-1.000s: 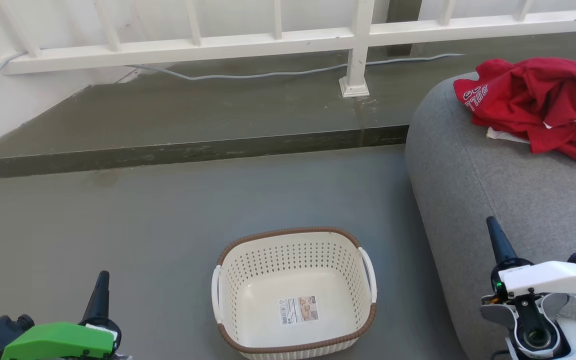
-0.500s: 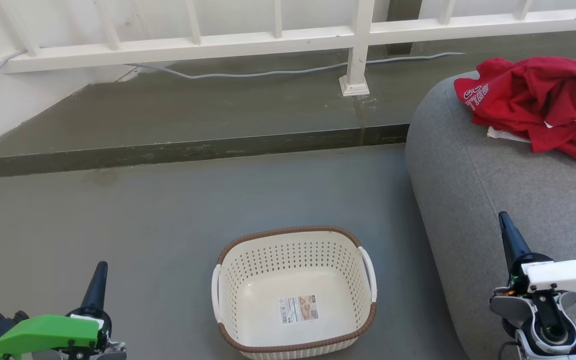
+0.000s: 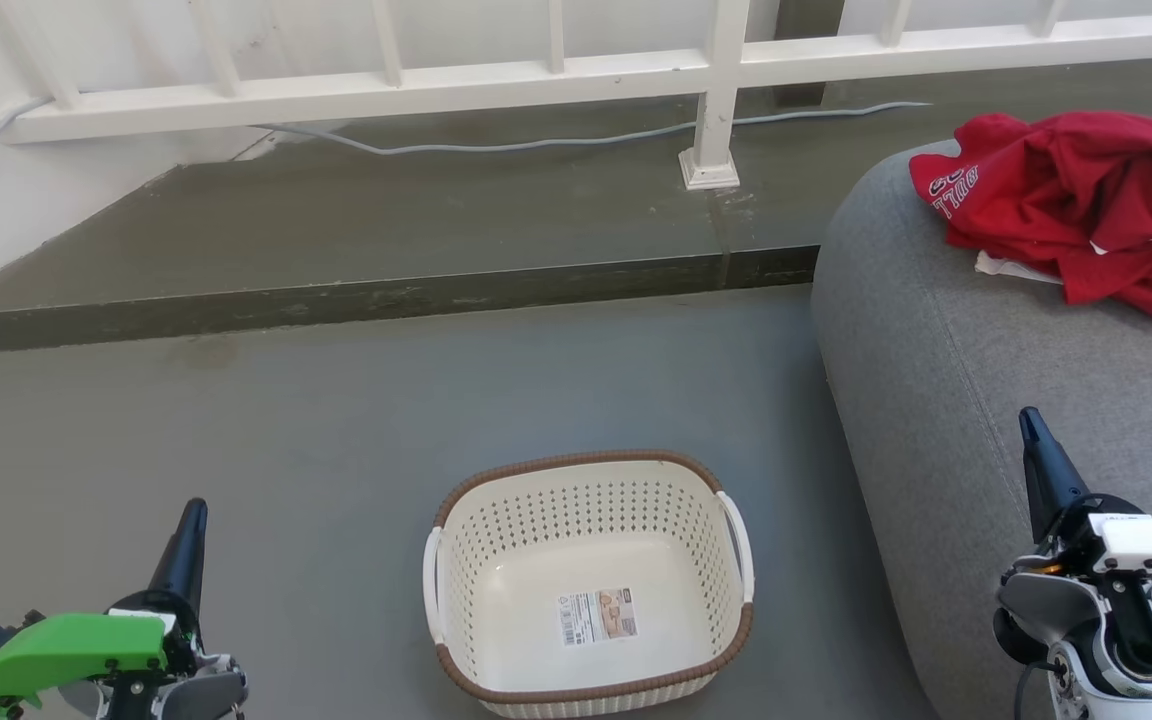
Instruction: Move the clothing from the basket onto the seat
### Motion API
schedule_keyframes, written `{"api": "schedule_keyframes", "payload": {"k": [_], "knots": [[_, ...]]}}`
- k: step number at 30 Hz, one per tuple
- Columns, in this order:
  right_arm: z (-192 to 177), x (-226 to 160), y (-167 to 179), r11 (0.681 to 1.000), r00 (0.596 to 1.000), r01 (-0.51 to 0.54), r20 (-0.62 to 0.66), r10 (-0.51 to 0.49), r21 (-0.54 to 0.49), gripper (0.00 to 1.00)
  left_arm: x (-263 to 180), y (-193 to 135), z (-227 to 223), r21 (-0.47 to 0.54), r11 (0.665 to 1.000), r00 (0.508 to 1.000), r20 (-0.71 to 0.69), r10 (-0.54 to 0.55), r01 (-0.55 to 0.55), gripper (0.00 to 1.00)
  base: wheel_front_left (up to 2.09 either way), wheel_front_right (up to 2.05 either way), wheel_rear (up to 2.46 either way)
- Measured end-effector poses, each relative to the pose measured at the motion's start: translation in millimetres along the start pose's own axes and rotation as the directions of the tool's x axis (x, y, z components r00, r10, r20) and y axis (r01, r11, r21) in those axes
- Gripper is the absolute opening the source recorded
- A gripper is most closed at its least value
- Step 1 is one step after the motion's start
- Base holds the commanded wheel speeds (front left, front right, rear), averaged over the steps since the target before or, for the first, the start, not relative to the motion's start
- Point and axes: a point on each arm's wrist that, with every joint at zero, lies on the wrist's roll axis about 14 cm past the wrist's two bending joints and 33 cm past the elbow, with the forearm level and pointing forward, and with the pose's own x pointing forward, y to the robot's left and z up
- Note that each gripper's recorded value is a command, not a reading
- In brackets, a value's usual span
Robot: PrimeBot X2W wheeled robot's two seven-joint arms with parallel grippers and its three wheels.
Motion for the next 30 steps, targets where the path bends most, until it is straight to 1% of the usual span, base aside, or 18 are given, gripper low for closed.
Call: {"api": "schedule_keyframes", "payload": {"k": [3, 6, 30], "knots": [[2.0, 1.4, 2.8, 0.999, 1.0, -0.011, 0.003, 0.011, 0.038, 0.0, 2.2, -2.8, 0.4, -0.042, 0.999, 1.0, 0.001, -0.013, 0.013, 0.0, 0.0, 0.0, 0.0], [3.0, 3.2, 5.8, 0.999, 1.0, -0.019, 0.006, 0.019, 0.043, 0.0, 3.1, -3.6, -1.3, -0.051, 0.999, 1.0, 0.001, -0.015, 0.015, 0.0, 0.0, 0.0, 0.0], [3.9, 2.9, 4.3, 0.999, 1.0, -0.015, 0.009, 0.015, 0.043, 0.0, 3.9, -3.1, -1.7, -0.052, 0.999, 1.0, -0.002, -0.016, 0.016, 0.0, 0.0, 0.0, 0.0]]}}
